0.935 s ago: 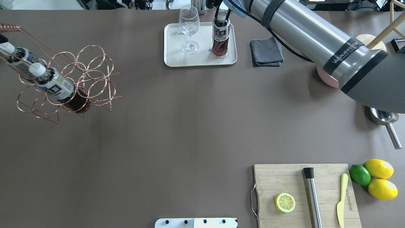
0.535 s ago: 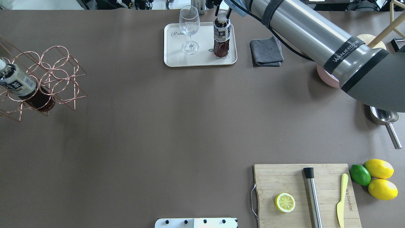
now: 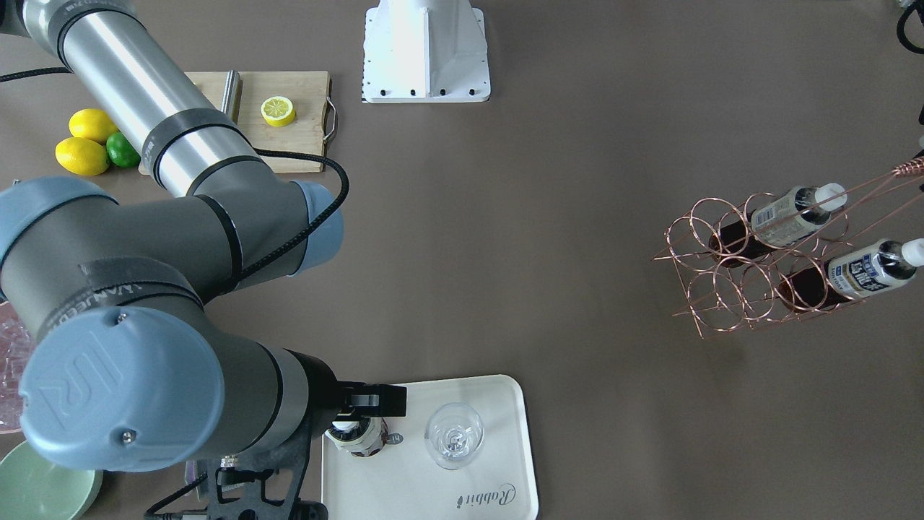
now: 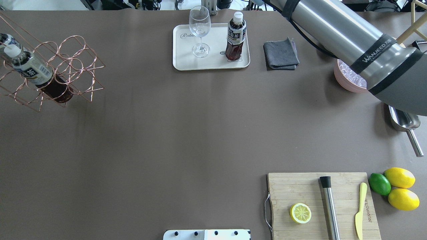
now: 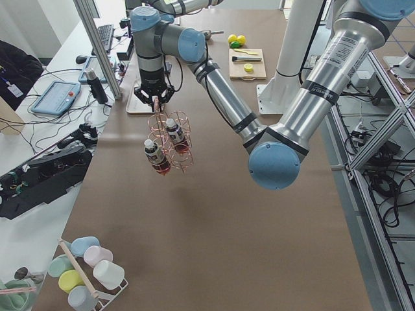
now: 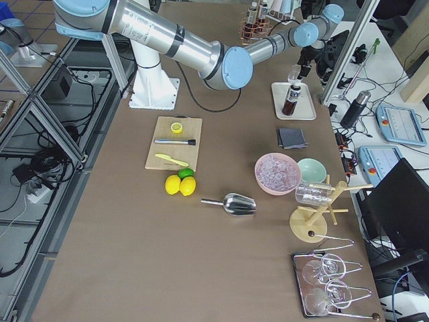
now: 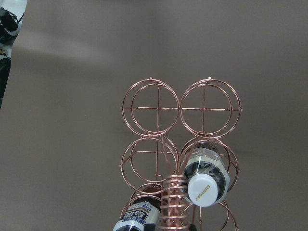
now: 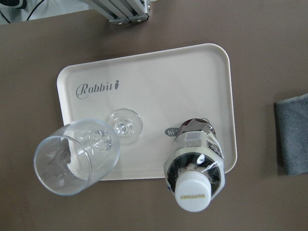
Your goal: Take tea from basket to plate
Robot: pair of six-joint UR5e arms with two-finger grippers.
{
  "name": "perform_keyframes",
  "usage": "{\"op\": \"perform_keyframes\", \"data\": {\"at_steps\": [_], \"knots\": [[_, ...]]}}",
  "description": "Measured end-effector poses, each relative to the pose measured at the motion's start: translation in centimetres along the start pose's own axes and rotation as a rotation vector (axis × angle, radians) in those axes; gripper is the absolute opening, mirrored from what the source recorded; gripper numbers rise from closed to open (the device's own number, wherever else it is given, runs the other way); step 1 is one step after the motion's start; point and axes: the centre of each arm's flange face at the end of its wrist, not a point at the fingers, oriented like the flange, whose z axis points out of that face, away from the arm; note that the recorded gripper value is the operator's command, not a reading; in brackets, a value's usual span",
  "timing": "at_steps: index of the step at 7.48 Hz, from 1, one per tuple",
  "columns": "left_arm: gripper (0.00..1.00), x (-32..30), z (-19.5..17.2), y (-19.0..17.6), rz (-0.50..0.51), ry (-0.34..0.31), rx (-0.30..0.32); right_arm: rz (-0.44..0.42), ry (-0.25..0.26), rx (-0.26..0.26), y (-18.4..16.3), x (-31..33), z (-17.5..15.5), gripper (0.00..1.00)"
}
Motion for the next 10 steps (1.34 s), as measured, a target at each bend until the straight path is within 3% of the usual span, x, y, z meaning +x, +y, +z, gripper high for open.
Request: {"op": "perform_keyframes", "data": {"at_steps": [4,7,10], "knots": [[0.0,-5.4,2.1,-5.4,0.095,-0.012,0.024,-0.084,0.063,-0.003,7.3,12.6,-3.4,1.0],[0.0,-8.8,4.4,-3.7,0.097,-0.047,-0.003,-0.129,0.141,-0.009,18.4,32.7,-2.4,1.0],[0.0,-13.0,6.1,1.7,0.043,-0.073,-0.018,-0.122,0.208,-0.072,25.5,54.8,-2.4,1.0]]}}
